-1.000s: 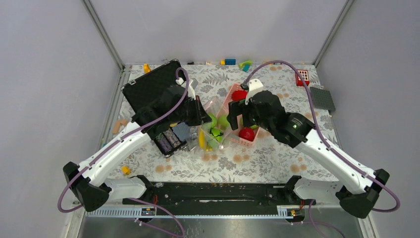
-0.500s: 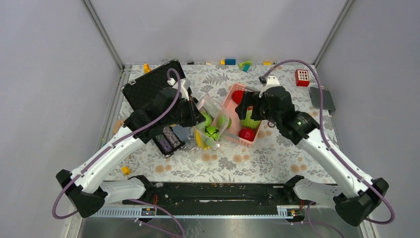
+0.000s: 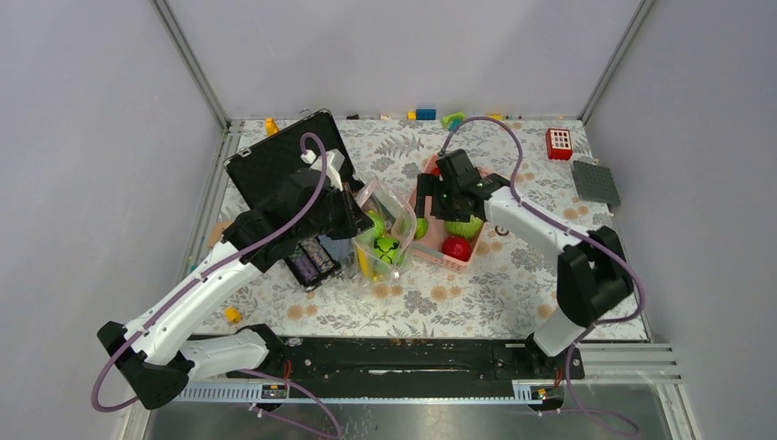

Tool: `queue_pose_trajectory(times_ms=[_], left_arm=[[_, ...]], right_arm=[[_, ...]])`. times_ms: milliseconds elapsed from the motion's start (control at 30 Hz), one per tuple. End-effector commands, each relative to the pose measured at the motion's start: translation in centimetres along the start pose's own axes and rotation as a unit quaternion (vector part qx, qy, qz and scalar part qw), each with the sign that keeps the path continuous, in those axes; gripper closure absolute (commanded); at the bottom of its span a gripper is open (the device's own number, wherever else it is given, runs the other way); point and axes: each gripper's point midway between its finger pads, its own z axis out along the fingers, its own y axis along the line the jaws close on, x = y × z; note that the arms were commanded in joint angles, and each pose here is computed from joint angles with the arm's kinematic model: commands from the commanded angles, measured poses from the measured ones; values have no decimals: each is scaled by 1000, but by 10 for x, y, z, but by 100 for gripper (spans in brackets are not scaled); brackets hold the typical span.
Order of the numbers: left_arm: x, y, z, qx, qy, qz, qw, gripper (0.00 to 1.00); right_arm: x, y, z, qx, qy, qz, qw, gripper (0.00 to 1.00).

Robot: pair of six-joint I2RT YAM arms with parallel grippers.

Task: Place the food in the zip-top bag and seal the zipper
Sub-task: Pick up the fake fruit from the bin.

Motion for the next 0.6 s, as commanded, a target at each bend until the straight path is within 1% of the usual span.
queue_pose_trajectory(times_ms=[0,133,267,367,567], left_arm=[[-12,-3,-6,7,-33,-3,999,100],[-13,-1,-5,3,-36,-3,999,100],[-11,1,-3,0,-34,-3,999,100],[-11,0,1,-2,-30,-4,1000,100],[-11,0,7,-5,-23,-4,1000,100]], right_arm=[[-25,25,14,-39,-13,23,999,9],[-19,21,36,-26,4,32,999,10],[-3,18,54,-19,38,40,998,12],[5,16,66,-17,51,56,997,14],[24,5,89,2,77,60,995,15]])
